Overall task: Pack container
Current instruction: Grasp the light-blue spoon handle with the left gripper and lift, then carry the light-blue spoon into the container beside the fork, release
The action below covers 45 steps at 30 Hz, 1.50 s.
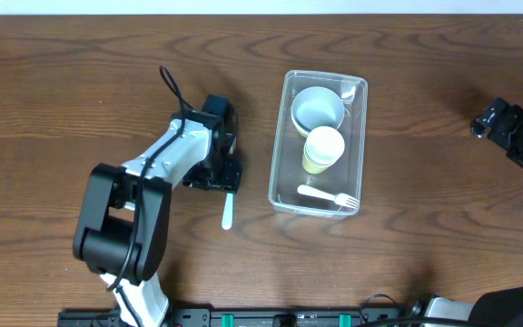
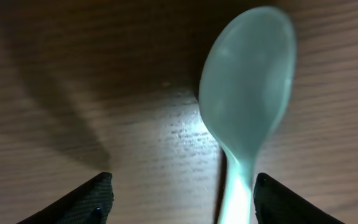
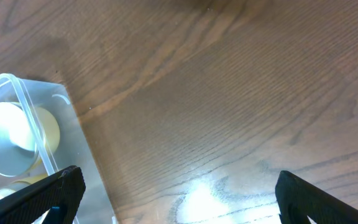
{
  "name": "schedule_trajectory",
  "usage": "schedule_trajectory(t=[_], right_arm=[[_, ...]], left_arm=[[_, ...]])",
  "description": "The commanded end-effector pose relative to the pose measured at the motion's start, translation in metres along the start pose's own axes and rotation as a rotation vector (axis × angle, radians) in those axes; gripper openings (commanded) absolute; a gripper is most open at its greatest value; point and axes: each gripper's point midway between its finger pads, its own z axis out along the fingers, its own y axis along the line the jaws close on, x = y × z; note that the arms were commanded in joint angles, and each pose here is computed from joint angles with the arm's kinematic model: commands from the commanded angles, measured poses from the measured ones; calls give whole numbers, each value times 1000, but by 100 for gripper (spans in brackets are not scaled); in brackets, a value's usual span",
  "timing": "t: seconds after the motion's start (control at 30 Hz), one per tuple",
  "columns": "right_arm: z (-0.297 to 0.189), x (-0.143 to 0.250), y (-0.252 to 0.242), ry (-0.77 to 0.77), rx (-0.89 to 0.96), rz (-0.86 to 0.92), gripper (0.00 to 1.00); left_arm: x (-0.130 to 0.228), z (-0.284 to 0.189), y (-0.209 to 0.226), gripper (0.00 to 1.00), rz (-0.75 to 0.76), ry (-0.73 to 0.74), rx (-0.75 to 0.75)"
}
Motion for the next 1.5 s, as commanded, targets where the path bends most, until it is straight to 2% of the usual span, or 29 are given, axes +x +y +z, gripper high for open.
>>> schedule_trajectory(t=[0.0, 0.17, 0.33, 0.5, 0.67, 0.83, 1.07, 1.23, 1.33, 1.47], right_arm=[[1, -1, -2, 2, 5, -9, 99], [1, -1, -2, 2, 5, -9, 99], [1, -1, -2, 2, 5, -9, 99], [1, -1, -2, 2, 5, -9, 99], [1, -1, -2, 2, 5, -9, 99], [1, -1, -2, 2, 5, -9, 99], [1, -1, -2, 2, 5, -9, 99], [1, -1, -2, 2, 5, -9, 99], [1, -1, -2, 2, 5, -9, 99], [1, -1, -2, 2, 5, -9, 99]], left_arm=[[6, 9, -6, 72, 10, 35, -1], [3, 11, -22, 70, 19, 11, -4], [-4, 12, -25, 57, -82, -20, -7], [-5, 12, -25, 36, -101, -23, -8], [-3, 10, -19, 7, -102, -21, -43], [-5, -22, -3, 6, -87, -46, -121], [-16, -120, -10, 6, 12, -220, -104], [-12, -189, -46, 6, 220, -409, -80], [0, -214, -92, 6, 479, -521, -66], [26, -212, -159, 6, 857, -542, 7]])
